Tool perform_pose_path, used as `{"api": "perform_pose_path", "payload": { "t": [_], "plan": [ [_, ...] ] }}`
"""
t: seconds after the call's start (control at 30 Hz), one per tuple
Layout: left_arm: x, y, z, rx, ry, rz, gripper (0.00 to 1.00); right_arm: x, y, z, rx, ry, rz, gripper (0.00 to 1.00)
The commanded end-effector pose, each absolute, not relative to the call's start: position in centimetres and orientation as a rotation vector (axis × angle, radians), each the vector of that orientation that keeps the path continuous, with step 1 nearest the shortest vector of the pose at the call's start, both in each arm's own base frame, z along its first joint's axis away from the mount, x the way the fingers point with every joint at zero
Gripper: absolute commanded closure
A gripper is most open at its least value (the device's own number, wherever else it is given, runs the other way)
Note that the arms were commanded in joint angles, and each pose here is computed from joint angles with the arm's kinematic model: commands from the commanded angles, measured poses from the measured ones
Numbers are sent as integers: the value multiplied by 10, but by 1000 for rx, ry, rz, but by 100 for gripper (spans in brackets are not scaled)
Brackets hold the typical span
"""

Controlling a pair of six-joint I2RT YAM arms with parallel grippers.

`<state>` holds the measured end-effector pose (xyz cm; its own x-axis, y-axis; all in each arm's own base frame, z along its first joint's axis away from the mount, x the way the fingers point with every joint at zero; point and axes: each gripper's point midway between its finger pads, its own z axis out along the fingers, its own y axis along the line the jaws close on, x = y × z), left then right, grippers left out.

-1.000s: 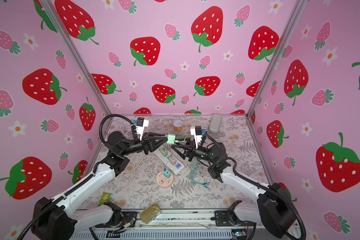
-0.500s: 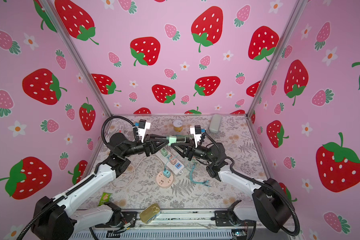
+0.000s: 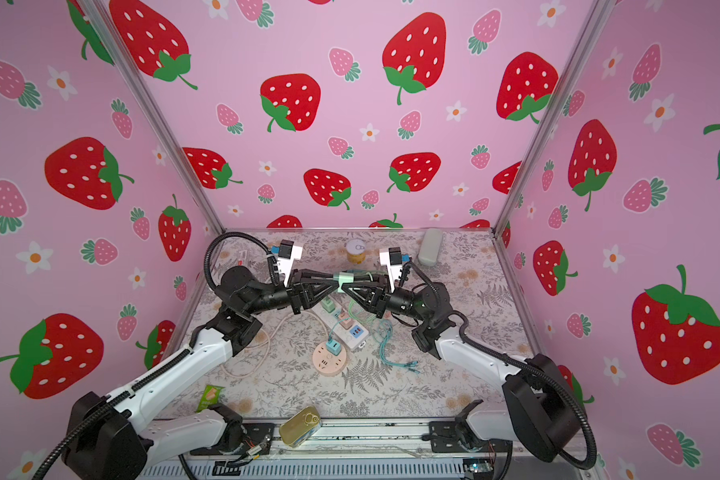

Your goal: Insert the plug

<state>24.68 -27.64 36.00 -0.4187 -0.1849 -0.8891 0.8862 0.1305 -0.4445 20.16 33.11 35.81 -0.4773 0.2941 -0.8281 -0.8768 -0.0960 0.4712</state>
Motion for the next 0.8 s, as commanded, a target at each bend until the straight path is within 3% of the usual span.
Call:
{"api": "perform_pose_path", "payload": {
  "t": [0.0, 0.2, 0.43, 0.6, 0.77],
  "plan": [
    [250, -279, 353, 717, 1517, -1431, 99, 196, 327, 386, -723, 1211, 1679, 84],
    [250, -276, 354, 700, 1554, -1403, 85, 199, 324, 385, -740, 1265, 1566, 90],
    [247, -273, 351, 686, 1584, -1398, 55, 202, 319, 386, -758, 1315, 1454, 93],
    [240, -270, 351, 692, 1594, -1403, 47, 204, 315, 383, -768, 1358, 1387, 95],
    [230, -264, 344, 702, 1625, -1381, 46, 205, 312, 374, -793, 1448, 1316, 96]
  ]
}}
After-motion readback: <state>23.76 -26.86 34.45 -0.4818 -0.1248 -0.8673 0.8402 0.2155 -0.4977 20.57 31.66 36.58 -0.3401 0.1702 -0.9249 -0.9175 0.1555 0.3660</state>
